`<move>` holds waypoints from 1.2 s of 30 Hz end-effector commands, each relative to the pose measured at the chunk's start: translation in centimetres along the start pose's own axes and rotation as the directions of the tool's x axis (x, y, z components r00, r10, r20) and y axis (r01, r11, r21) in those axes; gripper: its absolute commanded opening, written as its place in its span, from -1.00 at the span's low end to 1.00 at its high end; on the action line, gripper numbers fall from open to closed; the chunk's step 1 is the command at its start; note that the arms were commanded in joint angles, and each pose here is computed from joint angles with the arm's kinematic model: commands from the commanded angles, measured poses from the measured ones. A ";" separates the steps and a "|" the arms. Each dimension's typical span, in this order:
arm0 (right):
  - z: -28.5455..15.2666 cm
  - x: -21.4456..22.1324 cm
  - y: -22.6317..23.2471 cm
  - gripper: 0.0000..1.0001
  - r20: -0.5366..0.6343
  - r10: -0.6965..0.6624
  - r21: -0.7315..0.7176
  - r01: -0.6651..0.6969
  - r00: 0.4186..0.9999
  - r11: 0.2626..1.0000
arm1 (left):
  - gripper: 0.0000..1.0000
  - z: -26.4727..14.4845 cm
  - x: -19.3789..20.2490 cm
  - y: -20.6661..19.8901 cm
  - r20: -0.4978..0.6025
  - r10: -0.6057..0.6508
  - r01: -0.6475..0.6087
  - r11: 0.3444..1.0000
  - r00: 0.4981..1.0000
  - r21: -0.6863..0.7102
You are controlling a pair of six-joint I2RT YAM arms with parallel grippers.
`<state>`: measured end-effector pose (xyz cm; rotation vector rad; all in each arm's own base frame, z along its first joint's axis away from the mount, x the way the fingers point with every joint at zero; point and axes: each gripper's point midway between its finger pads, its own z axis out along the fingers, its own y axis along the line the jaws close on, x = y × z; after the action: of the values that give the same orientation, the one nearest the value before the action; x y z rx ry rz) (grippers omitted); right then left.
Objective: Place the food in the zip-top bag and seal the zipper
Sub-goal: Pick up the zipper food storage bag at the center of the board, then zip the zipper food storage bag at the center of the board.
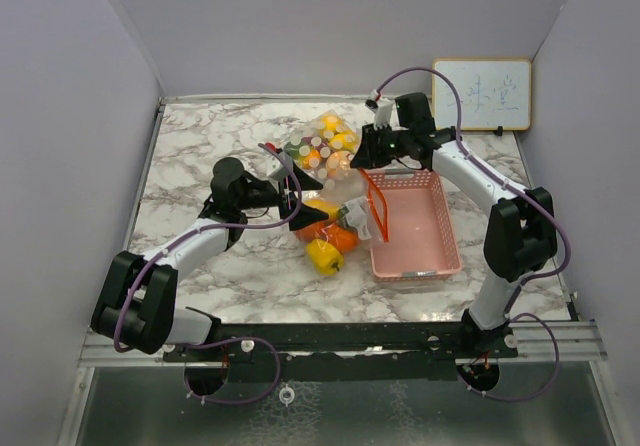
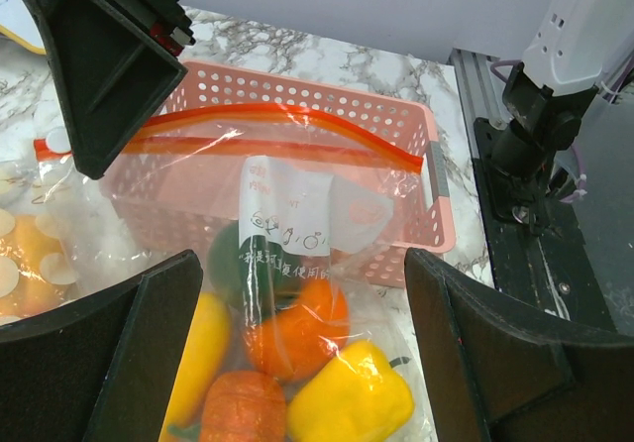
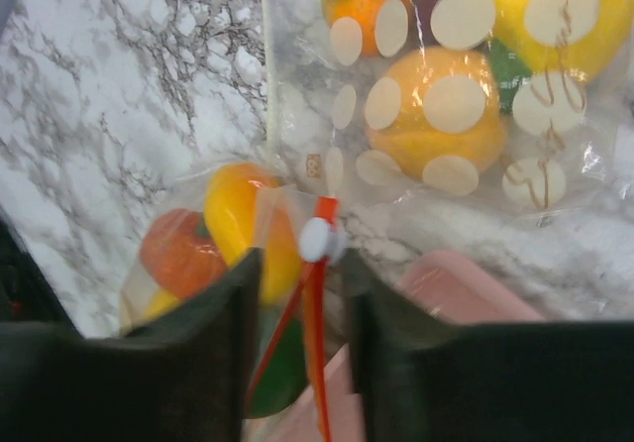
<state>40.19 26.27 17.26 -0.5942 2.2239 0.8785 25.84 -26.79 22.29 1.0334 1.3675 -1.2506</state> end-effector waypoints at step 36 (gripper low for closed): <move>-10.1 -1.7 16.0 -0.95 0.087 -0.147 -0.581 0.171 0.985 0.796 | 0.61 0.4 -7.7 0.5 0.070 -0.029 0.019 0.989 0.997 0.143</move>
<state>27.84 29.17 29.46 -0.9700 1.8540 1.4650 29.63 -26.28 28.95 0.9671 1.3004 -1.3071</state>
